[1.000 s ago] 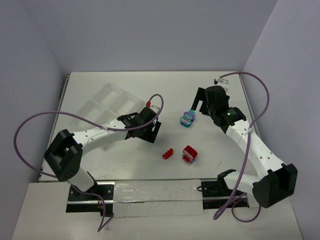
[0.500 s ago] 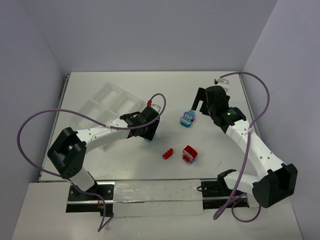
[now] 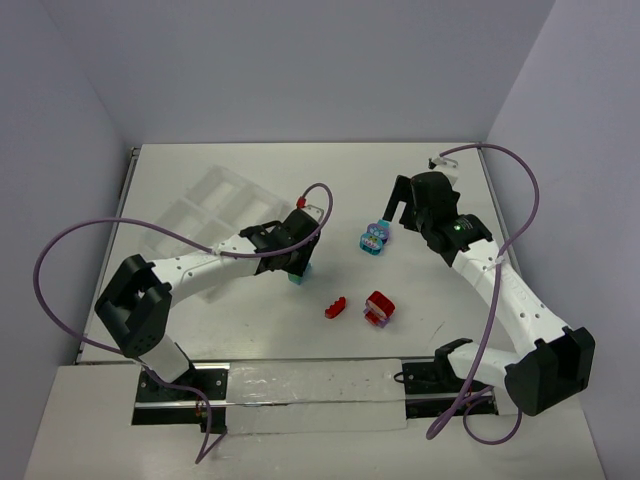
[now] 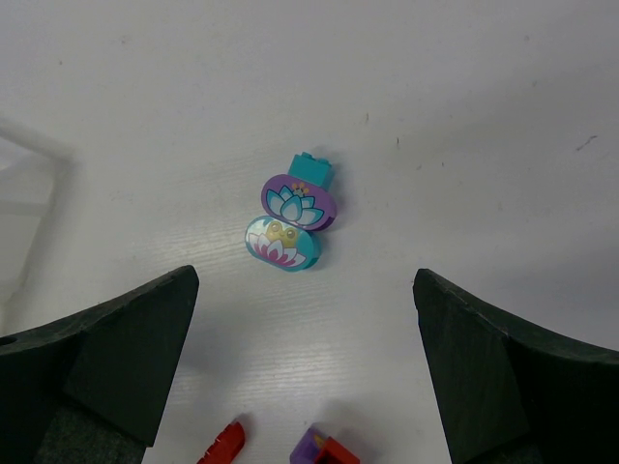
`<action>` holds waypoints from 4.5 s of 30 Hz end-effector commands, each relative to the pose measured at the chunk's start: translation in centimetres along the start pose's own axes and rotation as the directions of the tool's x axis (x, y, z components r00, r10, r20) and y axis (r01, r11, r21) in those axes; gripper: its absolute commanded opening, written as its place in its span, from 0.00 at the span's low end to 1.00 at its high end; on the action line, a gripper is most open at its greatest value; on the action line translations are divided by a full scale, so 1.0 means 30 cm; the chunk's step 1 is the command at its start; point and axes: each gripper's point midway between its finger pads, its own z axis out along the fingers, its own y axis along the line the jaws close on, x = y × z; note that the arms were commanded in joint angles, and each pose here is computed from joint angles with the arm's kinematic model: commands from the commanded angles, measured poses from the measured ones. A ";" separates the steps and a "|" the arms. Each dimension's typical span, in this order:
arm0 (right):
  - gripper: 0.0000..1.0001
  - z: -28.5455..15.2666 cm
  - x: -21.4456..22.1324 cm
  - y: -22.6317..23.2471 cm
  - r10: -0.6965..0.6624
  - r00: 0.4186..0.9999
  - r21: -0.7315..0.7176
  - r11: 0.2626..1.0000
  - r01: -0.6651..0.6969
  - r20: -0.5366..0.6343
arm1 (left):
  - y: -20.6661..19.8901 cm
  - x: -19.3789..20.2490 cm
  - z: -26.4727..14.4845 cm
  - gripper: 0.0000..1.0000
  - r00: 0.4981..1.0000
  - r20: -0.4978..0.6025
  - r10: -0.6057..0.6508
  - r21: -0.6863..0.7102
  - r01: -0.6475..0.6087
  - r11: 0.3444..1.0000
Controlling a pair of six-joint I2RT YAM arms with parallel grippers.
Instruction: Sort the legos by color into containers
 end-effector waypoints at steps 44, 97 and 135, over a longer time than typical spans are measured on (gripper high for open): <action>1.00 -0.198 -0.066 0.304 -0.132 0.989 -0.544 0.827 0.144 0.060 | 0.021 -0.504 -0.472 0.00 0.893 0.212 -0.396 0.597 0.203 0.776; 0.66 -0.505 -0.095 0.720 -0.054 0.991 -0.982 0.151 -0.112 -0.121 | -0.026 -0.569 -0.714 0.00 0.817 0.094 -0.569 0.977 0.036 0.212; 0.00 -0.454 -0.034 0.718 -0.066 0.983 -0.969 0.195 -0.154 -0.170 | 0.028 -0.570 -0.697 0.00 0.819 0.169 -0.549 0.939 0.035 0.342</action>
